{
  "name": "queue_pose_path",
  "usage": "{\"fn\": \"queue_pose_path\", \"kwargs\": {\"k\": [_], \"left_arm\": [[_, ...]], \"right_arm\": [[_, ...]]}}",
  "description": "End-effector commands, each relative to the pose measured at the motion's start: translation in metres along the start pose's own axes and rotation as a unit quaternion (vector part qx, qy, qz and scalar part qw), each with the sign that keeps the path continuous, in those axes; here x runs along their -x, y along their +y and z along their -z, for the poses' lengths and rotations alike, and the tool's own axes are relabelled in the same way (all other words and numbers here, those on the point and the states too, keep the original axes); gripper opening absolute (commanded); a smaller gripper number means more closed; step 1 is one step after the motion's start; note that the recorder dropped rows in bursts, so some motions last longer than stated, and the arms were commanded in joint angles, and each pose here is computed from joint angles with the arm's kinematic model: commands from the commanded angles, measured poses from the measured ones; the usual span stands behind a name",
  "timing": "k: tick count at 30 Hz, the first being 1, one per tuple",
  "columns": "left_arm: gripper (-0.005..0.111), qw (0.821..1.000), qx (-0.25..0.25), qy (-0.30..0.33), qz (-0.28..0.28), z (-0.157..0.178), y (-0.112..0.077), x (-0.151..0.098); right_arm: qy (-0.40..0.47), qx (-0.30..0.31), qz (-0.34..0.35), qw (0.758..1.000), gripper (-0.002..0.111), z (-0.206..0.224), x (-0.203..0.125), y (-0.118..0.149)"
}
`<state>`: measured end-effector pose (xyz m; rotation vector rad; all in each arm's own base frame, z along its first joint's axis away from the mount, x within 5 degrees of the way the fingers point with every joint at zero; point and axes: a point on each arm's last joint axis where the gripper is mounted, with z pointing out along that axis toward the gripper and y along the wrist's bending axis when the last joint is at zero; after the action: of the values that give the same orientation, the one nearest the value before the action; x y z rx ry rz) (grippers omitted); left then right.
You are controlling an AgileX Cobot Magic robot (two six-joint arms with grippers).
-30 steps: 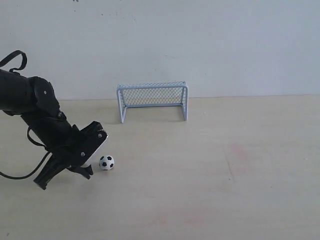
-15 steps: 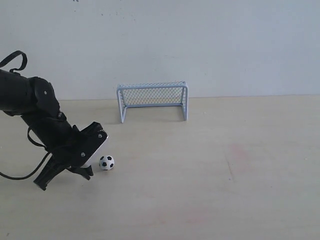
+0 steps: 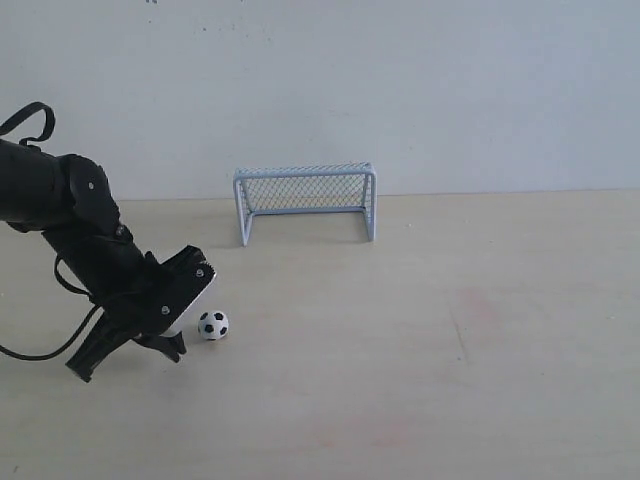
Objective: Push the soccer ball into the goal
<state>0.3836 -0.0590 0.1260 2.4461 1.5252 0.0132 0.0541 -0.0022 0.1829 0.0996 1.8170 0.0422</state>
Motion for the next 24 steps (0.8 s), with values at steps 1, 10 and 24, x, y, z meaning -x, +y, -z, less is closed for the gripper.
{"fn": "queue_pose_path", "kwargs": {"k": [1,10,24], "left_arm": [[0.004,1.0,0.003,-0.003,-0.002,0.0,0.002,0.003],[0.004,0.991,0.129,0.024,-0.013,-0.009,0.06,0.019],[0.004,0.949,0.244,-0.011,0.201,0.126,0.087,0.008]], "right_arm": [[-0.006,-0.001,0.006,1.0,0.0,0.0,0.001,0.0],[-0.006,-0.001,0.006,1.0,0.0,0.0,0.001,0.0],[-0.006,-0.001,0.006,1.0,0.0,0.0,0.001,0.0]]}}
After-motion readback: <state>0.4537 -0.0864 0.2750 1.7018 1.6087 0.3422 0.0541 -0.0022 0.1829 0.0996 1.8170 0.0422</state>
